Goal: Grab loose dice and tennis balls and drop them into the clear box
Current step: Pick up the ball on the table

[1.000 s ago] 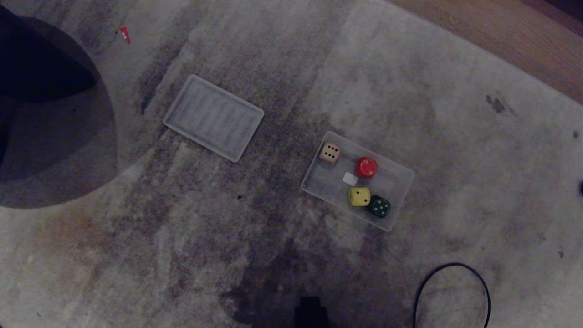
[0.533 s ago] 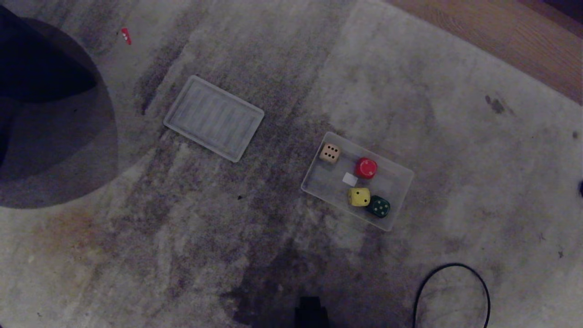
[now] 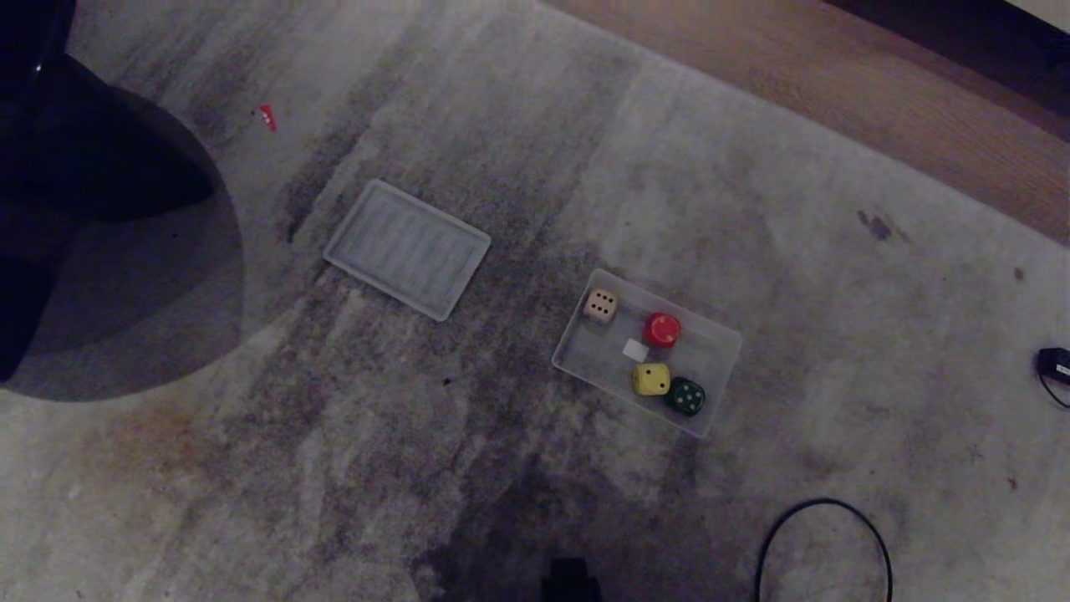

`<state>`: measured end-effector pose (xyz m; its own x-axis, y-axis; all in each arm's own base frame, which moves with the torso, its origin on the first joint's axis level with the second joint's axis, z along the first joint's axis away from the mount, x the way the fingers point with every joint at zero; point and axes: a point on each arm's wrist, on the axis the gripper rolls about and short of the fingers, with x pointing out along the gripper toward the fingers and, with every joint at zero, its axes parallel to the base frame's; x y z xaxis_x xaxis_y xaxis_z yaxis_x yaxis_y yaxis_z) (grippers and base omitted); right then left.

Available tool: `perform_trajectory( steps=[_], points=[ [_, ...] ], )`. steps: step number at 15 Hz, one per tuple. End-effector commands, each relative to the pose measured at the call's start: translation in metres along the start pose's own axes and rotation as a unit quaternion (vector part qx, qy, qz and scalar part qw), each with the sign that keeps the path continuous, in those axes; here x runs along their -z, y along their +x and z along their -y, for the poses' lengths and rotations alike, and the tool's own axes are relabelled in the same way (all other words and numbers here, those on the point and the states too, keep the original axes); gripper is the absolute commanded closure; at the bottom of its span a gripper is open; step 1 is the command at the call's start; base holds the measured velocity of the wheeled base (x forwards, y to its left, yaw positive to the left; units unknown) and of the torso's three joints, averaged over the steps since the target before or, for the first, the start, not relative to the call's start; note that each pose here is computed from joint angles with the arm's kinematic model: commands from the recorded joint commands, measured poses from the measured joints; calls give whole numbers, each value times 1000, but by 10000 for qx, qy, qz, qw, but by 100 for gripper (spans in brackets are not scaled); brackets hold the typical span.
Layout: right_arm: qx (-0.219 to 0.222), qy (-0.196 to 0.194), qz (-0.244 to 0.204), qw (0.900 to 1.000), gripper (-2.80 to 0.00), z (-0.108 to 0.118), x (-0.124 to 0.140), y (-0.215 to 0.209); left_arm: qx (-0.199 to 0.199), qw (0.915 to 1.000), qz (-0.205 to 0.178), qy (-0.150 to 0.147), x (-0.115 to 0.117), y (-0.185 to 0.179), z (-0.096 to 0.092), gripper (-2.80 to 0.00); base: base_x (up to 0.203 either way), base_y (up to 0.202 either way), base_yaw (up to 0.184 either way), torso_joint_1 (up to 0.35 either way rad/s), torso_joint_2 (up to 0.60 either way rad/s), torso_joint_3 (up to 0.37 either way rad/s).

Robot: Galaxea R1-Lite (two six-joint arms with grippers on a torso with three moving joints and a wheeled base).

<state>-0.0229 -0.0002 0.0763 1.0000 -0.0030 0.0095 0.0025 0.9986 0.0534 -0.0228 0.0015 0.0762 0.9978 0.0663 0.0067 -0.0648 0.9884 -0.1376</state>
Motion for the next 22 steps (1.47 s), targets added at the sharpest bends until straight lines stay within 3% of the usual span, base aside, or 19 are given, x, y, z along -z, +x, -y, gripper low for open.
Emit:
perform_trajectory(
  steps=[1,22],
  points=[
    [3,1,-40,10000,0,0,1,1,-7,10000,-8,-2,0,0,0,0,0,0,0,2,2,203],
    [-1,1,-32,10000,0,0,1,1,-8,10000,-17,-1,0,0,0,0,0,0,0,3,2,204]
  ],
)
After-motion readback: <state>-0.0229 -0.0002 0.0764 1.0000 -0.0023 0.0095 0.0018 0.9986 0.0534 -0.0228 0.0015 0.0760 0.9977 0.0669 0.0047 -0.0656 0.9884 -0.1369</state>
